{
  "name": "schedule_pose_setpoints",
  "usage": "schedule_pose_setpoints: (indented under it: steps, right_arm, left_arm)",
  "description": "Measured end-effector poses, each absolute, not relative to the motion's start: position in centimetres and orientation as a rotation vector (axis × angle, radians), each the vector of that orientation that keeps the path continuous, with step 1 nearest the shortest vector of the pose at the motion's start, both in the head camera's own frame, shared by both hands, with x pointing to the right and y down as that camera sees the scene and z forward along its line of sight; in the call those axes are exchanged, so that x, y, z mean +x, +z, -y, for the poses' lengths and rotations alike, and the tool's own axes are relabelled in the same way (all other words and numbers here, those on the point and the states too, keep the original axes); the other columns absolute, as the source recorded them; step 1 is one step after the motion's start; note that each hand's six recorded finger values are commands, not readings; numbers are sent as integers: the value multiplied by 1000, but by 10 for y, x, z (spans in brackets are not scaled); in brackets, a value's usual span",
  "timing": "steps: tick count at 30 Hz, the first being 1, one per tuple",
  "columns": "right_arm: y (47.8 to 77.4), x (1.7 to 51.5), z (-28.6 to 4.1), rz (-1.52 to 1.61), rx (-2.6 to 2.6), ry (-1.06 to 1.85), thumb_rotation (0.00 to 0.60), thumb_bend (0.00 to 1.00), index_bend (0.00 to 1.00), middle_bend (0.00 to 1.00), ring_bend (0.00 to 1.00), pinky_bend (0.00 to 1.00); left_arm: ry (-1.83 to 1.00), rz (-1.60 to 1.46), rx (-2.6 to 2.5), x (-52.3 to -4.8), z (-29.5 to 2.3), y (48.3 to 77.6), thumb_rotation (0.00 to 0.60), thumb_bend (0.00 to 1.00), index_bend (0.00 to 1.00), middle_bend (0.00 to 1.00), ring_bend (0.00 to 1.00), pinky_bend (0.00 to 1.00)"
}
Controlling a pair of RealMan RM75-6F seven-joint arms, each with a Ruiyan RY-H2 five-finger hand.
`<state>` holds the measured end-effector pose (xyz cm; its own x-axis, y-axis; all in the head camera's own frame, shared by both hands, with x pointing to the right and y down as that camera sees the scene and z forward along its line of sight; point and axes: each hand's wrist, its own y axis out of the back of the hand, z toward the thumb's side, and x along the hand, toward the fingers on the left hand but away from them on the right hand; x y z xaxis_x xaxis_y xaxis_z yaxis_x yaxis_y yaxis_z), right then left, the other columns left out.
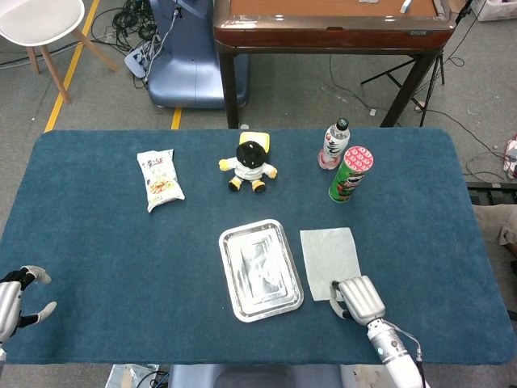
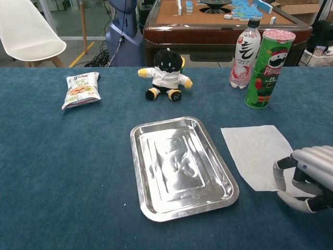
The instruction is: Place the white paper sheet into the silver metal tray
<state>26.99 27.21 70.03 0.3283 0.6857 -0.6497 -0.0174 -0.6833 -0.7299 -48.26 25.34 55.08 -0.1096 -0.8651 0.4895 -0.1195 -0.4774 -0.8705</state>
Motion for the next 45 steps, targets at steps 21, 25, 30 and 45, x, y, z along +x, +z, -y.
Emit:
schedule_pose_setpoints:
  steps: [21, 25, 30, 45]
  right_arm:
    - [681, 276, -250, 702, -1895, 1378, 600, 562, 576, 1000, 1000, 1000]
    - [677, 276, -244, 752, -1871, 1368, 600, 562, 576, 1000, 1000, 1000]
    - [672, 273, -238, 813, -1842, 1353, 600, 562, 578, 1000, 1000, 1000]
    - [663, 253, -216, 857, -1821, 1261, 600, 565, 597, 1000, 1000, 1000]
  left_arm:
    - [-1649, -1089, -1579, -482, -254, 552, 600, 154, 452, 363, 345, 490]
    - [-1642, -1084, -1584, -480, -254, 552, 600, 154, 452, 363, 345, 490]
    - [-1646, -1089, -1578, -481, -254, 551, 600, 154, 452, 363, 345, 491]
    - [-1643, -1064, -1594, -477, -257, 553, 600, 154, 452, 363, 345, 491]
